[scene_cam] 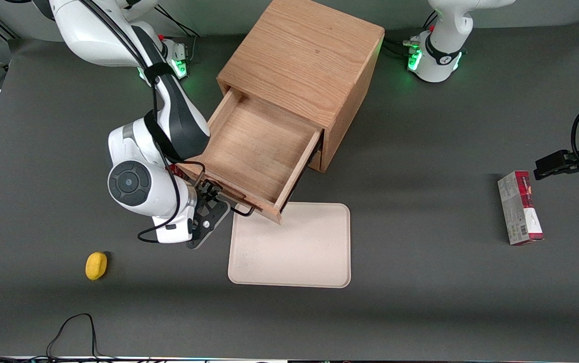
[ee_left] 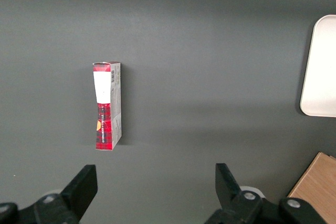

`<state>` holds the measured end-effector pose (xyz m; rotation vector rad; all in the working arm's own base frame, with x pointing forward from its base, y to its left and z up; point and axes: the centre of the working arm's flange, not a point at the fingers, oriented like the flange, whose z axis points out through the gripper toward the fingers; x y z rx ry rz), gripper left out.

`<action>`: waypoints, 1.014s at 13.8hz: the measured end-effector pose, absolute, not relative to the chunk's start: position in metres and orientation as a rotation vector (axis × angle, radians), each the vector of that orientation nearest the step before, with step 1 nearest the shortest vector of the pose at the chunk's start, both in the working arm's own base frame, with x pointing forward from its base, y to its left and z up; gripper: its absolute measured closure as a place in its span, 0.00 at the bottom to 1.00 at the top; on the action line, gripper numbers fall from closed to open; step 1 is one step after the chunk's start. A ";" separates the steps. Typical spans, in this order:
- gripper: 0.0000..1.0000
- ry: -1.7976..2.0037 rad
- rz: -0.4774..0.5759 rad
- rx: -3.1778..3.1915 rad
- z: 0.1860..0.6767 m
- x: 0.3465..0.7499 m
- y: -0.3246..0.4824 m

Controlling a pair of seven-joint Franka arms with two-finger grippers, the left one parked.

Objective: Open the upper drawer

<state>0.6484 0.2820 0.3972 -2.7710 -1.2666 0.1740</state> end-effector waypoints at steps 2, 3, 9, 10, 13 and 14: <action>0.00 -1.271 0.197 -2.750 0.430 0.647 0.284; 0.00 -1.276 0.202 -2.744 0.450 0.646 0.284; 0.00 -1.111 0.048 -2.822 0.564 0.646 0.221; 0.00 -0.998 0.010 -2.867 0.584 0.644 0.201; 0.00 -0.579 0.014 -3.005 0.627 0.633 0.131; 0.00 -0.430 0.038 -3.043 0.632 0.630 0.108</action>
